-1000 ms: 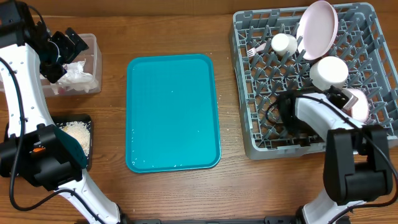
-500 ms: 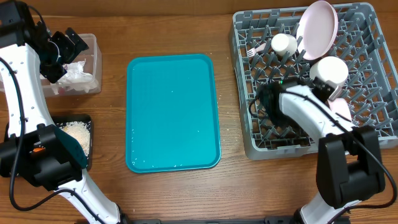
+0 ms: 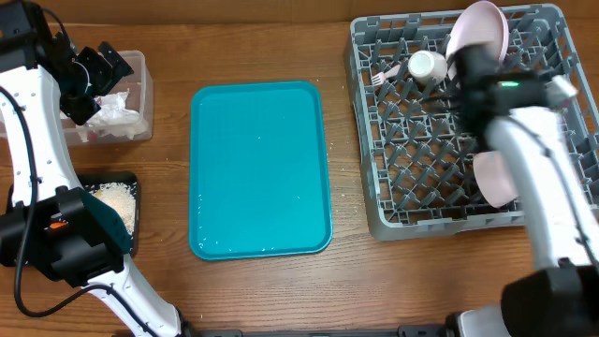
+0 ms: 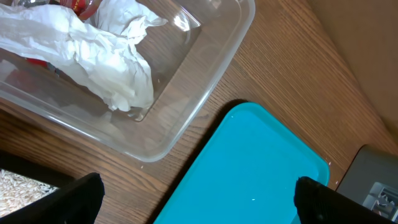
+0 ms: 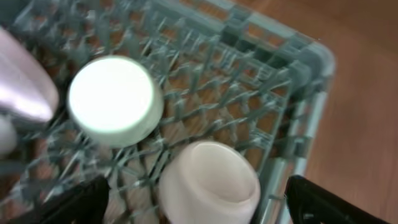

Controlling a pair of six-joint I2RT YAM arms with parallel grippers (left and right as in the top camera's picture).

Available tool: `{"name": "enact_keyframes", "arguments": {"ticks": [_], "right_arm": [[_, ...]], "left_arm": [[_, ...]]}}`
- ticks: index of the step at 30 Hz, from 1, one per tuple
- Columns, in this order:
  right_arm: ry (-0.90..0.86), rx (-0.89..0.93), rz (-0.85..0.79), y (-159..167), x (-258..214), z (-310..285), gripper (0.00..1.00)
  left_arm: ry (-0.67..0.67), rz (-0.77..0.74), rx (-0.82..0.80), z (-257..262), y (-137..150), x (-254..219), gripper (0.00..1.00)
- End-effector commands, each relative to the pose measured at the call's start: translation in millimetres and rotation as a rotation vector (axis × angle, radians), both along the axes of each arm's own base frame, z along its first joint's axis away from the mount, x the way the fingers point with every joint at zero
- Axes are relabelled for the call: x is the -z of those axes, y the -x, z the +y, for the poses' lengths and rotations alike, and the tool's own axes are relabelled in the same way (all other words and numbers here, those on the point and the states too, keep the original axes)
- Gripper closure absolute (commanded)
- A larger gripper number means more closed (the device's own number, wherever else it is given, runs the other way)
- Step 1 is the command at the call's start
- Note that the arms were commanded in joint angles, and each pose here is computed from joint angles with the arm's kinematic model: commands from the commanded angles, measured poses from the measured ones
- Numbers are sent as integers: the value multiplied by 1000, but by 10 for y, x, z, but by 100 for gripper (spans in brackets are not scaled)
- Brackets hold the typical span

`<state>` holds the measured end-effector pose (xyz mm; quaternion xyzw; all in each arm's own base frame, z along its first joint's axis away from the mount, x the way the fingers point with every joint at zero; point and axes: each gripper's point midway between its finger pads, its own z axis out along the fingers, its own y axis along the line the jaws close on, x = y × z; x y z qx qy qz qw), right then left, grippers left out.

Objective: Sort waste into correct bins and load items into the dishwasher rack
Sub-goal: 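Lower the pink bowl tilted into the rack's lower right slots, then press the pink bowl upright into the rack tines with the right gripper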

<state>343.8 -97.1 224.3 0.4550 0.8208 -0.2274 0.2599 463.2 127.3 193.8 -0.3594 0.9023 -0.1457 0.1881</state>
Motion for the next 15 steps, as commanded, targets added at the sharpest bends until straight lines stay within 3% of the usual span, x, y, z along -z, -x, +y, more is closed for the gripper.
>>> {"name": "enact_keyframes", "arguments": {"ticks": [1,2,4,5,6,8,10,15], "right_arm": [[-437,-563,116,-108,228,379,4],[-495,-552,102,-67,244,335,6],[-576,-451,93,104,316,66,23],[-581,-425,96,149,337,-13,33],[-590,-393,104,233,380,-136,52],[-603,-363,114,307,427,-200,65],[-612,-353,126,344,469,-208,72],[-595,-340,149,370,607,-245,77]], "left_arm": [[-17,-40,-9,-1,-2,-183,0],[-17,-40,-9,-1,-2,-183,0],[-16,-40,-9,-1,-3,-183,0],[-17,-40,-9,-1,-2,-183,0],[-16,-40,-9,-1,-3,-183,0],[-17,-40,-9,-1,-2,-183,0],[-17,-40,-9,-1,-2,-183,0],[-17,-40,-9,-1,-2,-183,0]]}}
